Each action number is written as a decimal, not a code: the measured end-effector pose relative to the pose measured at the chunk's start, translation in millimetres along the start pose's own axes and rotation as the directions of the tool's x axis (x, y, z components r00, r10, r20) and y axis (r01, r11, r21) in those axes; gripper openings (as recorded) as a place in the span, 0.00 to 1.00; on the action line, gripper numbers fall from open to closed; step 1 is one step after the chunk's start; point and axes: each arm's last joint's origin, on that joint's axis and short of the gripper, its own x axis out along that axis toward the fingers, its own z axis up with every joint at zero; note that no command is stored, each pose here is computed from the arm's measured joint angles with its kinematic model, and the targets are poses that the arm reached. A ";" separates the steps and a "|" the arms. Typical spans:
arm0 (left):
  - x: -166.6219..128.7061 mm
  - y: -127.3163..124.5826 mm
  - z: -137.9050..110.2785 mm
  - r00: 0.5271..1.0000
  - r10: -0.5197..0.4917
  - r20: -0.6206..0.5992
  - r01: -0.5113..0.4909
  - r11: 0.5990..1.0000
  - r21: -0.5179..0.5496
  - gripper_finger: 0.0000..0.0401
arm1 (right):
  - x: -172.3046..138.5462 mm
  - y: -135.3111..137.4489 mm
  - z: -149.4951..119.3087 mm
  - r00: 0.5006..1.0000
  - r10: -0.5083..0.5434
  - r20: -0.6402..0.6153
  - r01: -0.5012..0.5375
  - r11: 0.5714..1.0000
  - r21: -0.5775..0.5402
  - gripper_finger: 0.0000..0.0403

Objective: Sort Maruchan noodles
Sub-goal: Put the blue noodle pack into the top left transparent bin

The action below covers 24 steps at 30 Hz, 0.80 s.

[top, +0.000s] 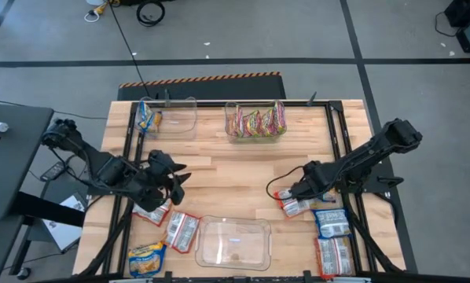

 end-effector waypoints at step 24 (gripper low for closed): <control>46.9 4.8 21.7 0.941 -0.295 0.169 0.339 0.848 -0.407 0.70 | -162.2 74.2 54.4 0.437 0.836 0.333 -0.628 0.548 -0.552 0.01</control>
